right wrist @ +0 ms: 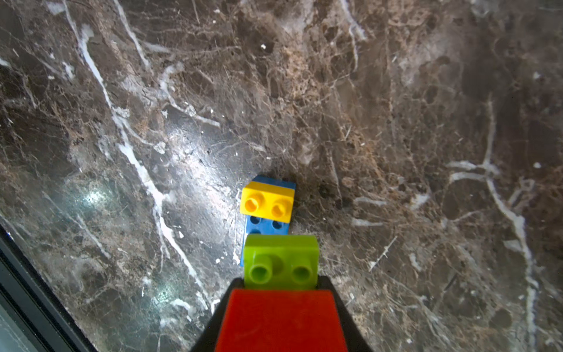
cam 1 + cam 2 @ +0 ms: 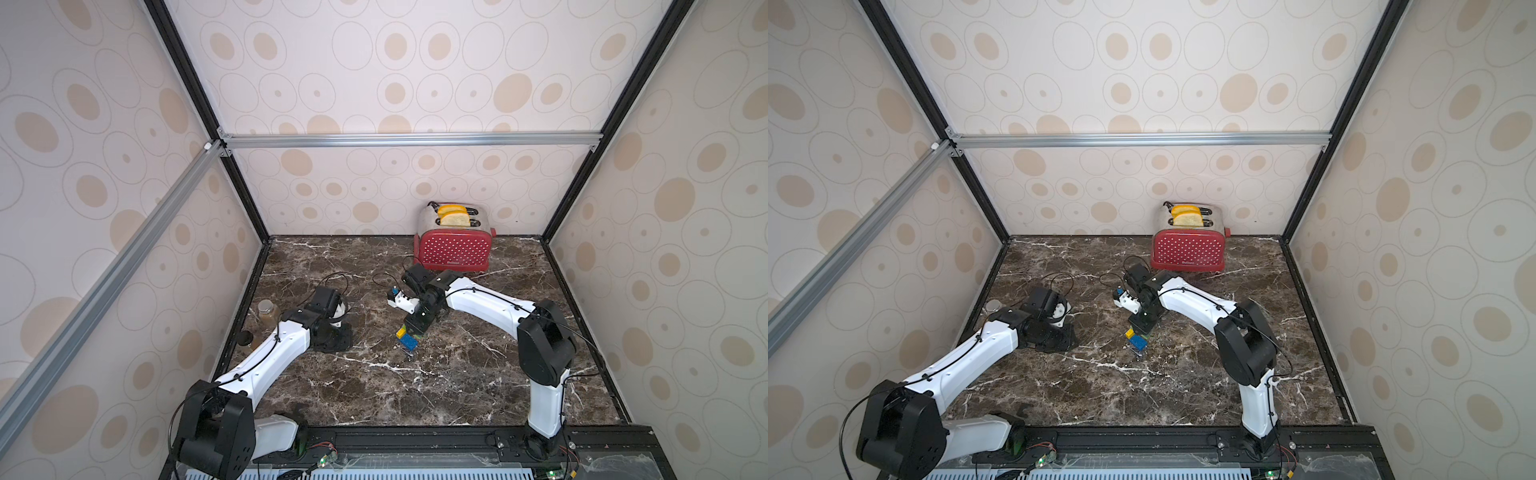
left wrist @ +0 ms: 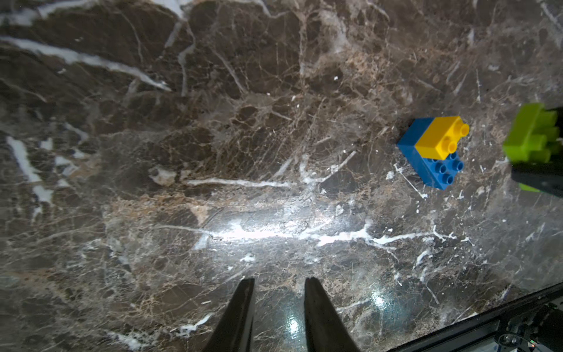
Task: Assemble the number 5 with lego
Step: Assemble the lego brick with the lego brick.
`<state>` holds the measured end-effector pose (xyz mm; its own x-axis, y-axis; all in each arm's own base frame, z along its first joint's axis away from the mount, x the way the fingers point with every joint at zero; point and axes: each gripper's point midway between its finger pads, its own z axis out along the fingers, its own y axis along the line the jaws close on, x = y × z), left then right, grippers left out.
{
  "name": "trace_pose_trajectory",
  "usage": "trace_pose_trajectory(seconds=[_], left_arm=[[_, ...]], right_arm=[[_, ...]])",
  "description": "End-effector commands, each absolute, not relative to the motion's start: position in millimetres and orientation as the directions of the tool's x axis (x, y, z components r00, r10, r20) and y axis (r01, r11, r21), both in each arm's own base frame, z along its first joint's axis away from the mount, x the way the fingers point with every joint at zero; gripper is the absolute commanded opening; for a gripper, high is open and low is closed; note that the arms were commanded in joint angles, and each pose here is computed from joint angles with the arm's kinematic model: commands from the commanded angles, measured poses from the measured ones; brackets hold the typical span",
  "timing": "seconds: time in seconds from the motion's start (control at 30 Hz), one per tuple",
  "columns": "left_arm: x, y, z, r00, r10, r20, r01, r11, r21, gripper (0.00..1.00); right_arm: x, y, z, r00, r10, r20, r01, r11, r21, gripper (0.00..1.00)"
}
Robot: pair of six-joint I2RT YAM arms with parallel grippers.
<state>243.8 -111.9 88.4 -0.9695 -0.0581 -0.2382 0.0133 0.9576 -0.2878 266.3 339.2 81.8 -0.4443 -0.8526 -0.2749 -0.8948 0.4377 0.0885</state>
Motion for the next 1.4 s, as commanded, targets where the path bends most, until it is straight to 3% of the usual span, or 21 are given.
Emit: trace_pose_trajectory(seconds=[0.0, 0.7, 1.37], left_arm=[[237.6, -103.4, 88.6, -0.970, -0.084, -0.227, -0.019, 0.961, -0.276, 0.31], [237.9, -104.6, 84.8, -0.971, -0.085, -0.222, -0.019, 0.959, -0.282, 0.31], [236.9, -104.0, 83.5, -0.971, -0.089, -0.220, -0.024, 0.959, -0.281, 0.31]], right_arm=[[265.3, 340.1, 74.1, -0.450, -0.866, -0.218, -0.892, 0.446, 0.071, 0.25], [251.5, 349.1, 55.2, -0.452, -0.877, -0.162, -0.892, 0.445, 0.081, 0.25], [244.8, 332.4, 29.9, -0.489, -0.872, -0.018, -0.872, 0.488, 0.033, 0.24]])
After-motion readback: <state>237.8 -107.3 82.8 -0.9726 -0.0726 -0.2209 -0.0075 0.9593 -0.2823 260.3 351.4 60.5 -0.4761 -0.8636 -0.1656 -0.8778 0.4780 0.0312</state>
